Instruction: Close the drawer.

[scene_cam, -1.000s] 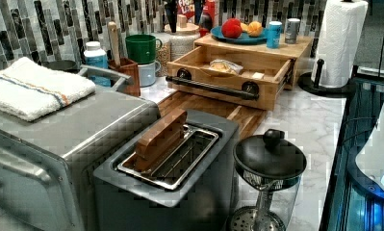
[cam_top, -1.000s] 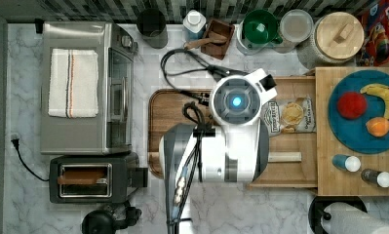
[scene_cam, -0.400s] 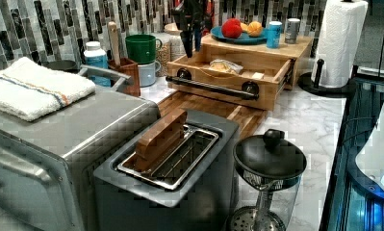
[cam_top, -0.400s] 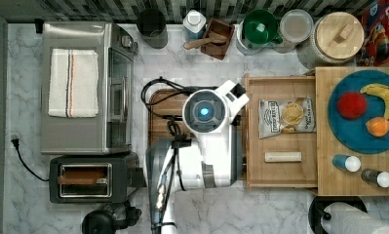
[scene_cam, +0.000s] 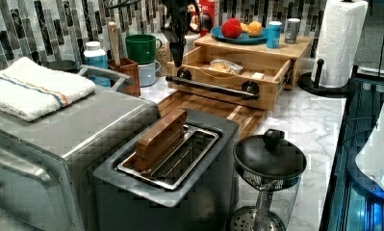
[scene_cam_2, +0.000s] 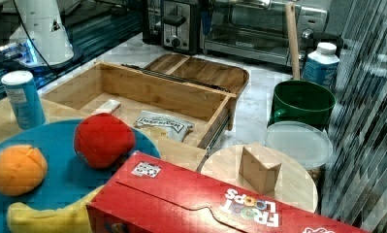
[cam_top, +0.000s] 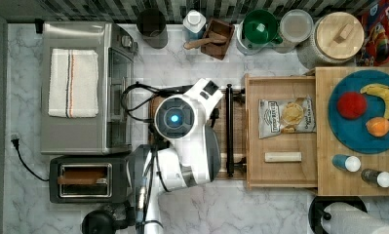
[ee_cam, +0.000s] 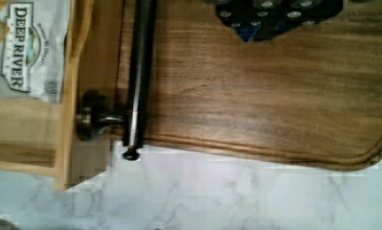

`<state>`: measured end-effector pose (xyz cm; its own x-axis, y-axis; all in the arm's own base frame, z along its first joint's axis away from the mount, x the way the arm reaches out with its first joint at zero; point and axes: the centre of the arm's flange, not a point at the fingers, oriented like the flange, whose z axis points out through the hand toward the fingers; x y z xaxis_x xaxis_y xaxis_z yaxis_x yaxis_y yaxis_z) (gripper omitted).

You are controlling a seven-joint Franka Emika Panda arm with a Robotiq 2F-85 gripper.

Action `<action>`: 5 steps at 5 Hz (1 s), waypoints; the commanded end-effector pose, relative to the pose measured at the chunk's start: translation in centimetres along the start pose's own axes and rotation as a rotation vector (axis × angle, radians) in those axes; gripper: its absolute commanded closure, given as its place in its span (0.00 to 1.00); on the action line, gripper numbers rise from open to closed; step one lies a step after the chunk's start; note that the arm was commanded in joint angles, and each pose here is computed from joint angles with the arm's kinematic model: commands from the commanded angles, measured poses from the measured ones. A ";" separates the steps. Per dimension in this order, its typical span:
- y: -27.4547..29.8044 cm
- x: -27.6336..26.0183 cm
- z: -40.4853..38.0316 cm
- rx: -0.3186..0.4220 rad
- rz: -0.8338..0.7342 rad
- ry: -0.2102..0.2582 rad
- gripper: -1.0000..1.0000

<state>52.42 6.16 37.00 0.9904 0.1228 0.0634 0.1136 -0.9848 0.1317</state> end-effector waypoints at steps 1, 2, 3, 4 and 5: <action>1.9 -2.1 8.8 0.016 -0.042 -0.085 1.00; 2.5 -2.5 11.0 0.010 -0.031 -0.083 1.00; 2.6 -2.7 11.5 0.007 -0.044 -0.073 1.00; 2.8 -2.9 11.0 0.003 -0.042 -0.066 1.00; 3.4 -3.1 10.0 -0.011 -0.043 -0.033 1.00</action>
<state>49.01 -1.62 22.68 0.9956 0.0110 -0.0927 0.0215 -0.9933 0.1135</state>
